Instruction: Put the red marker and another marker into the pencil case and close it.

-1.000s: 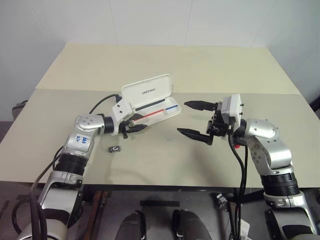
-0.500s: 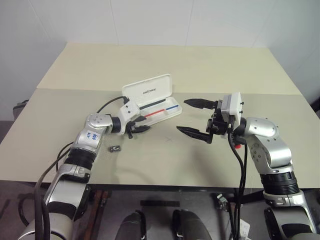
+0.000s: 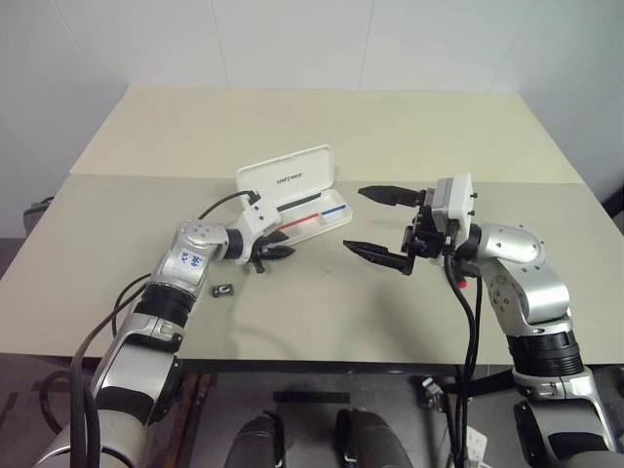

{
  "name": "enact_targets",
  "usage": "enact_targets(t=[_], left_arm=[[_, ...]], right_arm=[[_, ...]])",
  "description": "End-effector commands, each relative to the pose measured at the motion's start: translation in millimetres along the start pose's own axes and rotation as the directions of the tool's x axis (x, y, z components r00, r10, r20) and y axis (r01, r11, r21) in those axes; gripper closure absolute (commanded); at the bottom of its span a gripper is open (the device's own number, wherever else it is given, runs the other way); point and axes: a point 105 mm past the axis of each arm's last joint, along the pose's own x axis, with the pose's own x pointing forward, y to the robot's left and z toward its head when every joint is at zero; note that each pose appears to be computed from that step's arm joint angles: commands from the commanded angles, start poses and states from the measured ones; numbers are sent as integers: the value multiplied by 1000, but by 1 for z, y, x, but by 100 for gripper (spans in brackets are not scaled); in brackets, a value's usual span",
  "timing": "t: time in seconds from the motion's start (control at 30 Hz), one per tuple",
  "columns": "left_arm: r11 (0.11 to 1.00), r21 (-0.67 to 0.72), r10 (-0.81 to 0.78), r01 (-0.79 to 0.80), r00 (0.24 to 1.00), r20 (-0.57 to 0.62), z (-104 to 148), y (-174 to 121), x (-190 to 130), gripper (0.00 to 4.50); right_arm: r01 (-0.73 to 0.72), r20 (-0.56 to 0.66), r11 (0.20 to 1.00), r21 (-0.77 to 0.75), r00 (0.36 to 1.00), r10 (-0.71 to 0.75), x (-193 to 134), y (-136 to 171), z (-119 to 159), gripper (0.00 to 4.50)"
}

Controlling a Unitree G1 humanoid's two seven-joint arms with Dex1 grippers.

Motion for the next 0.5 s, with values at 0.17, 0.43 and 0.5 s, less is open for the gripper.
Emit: enact_targets(t=[0.17, 0.43, 0.5], left_arm=[[1000, -5, 5, -5, 1000, -12, 1, 2, -1, 447], [998, 57, -42, 39, 998, 44, 13, -4, -3, 447], [993, 90, -83, 75, 993, 81, 19, -10, -6, 447]], right_arm=[[12, 37, 998, -68, 999, -10, 0, -5, 19, 0], [11, 33, 998, -68, 999, -9, 1, -5, 18, 0], [12, 28, 998, -68, 1000, -10, 0, -6, 17, 0]])
